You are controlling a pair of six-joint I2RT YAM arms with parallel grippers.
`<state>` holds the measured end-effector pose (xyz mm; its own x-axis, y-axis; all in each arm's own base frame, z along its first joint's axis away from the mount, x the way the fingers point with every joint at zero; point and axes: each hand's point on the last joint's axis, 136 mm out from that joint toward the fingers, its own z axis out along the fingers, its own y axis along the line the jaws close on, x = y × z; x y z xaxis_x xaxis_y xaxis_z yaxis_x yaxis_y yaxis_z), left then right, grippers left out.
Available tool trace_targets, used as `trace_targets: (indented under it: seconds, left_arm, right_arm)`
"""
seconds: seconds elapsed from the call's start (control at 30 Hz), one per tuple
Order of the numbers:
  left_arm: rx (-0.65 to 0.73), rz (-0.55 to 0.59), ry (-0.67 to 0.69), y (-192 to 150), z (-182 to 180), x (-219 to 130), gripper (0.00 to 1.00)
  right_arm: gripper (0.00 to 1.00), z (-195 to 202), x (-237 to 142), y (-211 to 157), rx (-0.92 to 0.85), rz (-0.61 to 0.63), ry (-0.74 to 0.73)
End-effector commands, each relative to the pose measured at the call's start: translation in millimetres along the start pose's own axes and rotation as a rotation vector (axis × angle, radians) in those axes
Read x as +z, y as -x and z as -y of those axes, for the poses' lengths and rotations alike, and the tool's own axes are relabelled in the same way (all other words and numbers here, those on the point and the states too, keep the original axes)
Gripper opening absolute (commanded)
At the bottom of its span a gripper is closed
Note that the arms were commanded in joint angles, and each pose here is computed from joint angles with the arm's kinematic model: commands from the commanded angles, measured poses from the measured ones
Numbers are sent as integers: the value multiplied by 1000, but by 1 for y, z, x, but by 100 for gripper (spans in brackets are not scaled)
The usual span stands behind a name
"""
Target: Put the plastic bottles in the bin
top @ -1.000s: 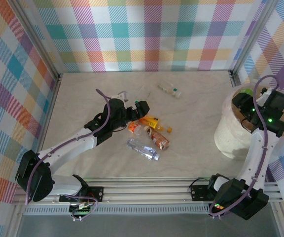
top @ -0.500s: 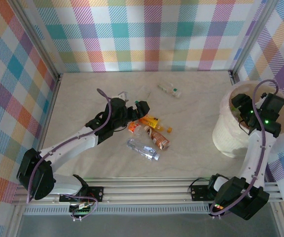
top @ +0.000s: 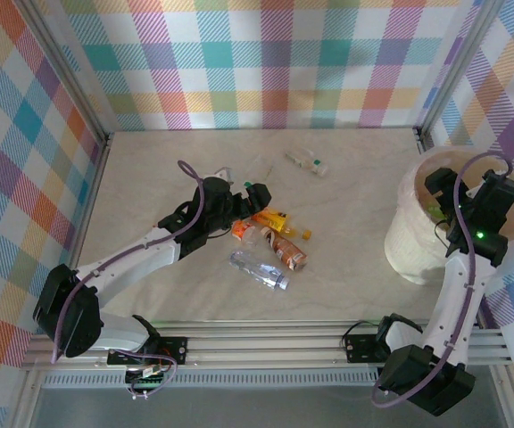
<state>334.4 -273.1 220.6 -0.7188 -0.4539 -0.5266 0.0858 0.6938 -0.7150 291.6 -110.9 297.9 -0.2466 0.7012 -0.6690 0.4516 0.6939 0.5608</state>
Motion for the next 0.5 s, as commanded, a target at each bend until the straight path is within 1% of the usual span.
trace_targets:
  seconds: [0.0, 0.1, 0.23, 0.37, 0.47]
  left_arm:
    - [-5, 15, 13, 4, 6, 0, 100]
    - [-13, 31, 44, 6, -1, -1, 100]
    - [-26, 62, 85, 10, -11, -2, 100]
    - [-39, 84, 115, 12, -18, -5, 100]
    - [-48, 94, 130, 12, -23, -8, 100]
  right_arm:
    - [94, -24, -15, 10, -43, 21, 89]
    - [100, -43, -24, 9, -100, 26, 151]
    - [100, -82, -37, -2, -260, 34, 254]
    - [100, -127, -41, -29, -409, -36, 392]
    - [100, -162, -40, -56, -523, -98, 507]
